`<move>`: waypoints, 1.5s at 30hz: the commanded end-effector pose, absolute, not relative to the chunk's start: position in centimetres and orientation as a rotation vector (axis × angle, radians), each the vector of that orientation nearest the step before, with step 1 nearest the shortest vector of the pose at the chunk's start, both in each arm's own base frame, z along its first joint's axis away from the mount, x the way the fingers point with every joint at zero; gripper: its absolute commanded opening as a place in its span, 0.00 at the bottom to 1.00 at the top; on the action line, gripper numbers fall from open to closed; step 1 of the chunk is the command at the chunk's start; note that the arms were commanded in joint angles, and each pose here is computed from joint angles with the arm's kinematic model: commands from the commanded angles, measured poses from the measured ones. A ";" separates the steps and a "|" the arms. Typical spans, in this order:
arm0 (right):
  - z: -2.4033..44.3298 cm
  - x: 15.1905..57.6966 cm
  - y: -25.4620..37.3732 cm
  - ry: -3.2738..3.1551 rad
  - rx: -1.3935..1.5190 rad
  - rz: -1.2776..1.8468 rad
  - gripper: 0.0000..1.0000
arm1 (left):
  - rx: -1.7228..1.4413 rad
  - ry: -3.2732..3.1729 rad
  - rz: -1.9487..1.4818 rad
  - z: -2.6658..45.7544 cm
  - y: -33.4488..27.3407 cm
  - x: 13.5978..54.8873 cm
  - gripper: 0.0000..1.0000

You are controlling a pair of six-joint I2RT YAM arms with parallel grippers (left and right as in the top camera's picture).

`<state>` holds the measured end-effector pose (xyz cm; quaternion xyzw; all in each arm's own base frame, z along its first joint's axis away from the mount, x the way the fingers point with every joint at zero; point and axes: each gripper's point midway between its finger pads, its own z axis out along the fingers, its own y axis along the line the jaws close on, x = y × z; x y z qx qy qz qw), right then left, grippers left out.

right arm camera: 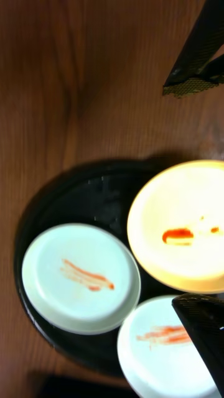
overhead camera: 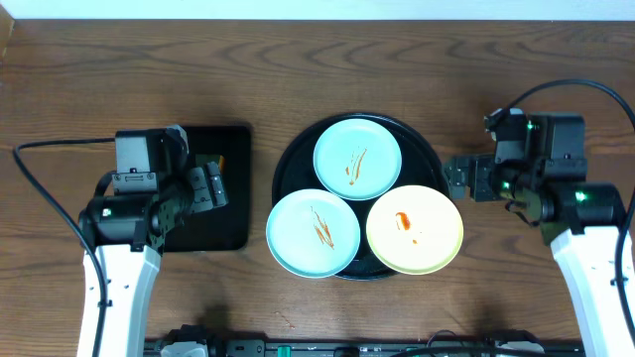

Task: Clean dirty plates on tray and stack at the side
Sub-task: 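Lower the left gripper onto the sponge and grasp it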

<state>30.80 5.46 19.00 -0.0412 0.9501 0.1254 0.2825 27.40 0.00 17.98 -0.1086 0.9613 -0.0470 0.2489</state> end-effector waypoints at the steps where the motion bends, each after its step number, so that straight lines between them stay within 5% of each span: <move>1: 20.1 30.8 7.8 2.517 -0.206 0.485 0.99 | -0.321 2.628 -0.147 18.0 -0.1 27.4 0.88; 17: 21.0 31.7 8.4 2.452 -0.231 0.522 0.96 | -0.366 2.560 0.012 19.4 2.6 32.9 0.88; 31: 21.1 31.7 8.4 2.449 -0.231 0.521 0.96 | -0.299 2.930 0.068 7.5 2.8 35.3 0.76; 45: 21.1 31.7 8.4 2.450 -0.231 0.521 0.96 | -0.315 3.050 0.082 2.3 3.0 35.2 0.65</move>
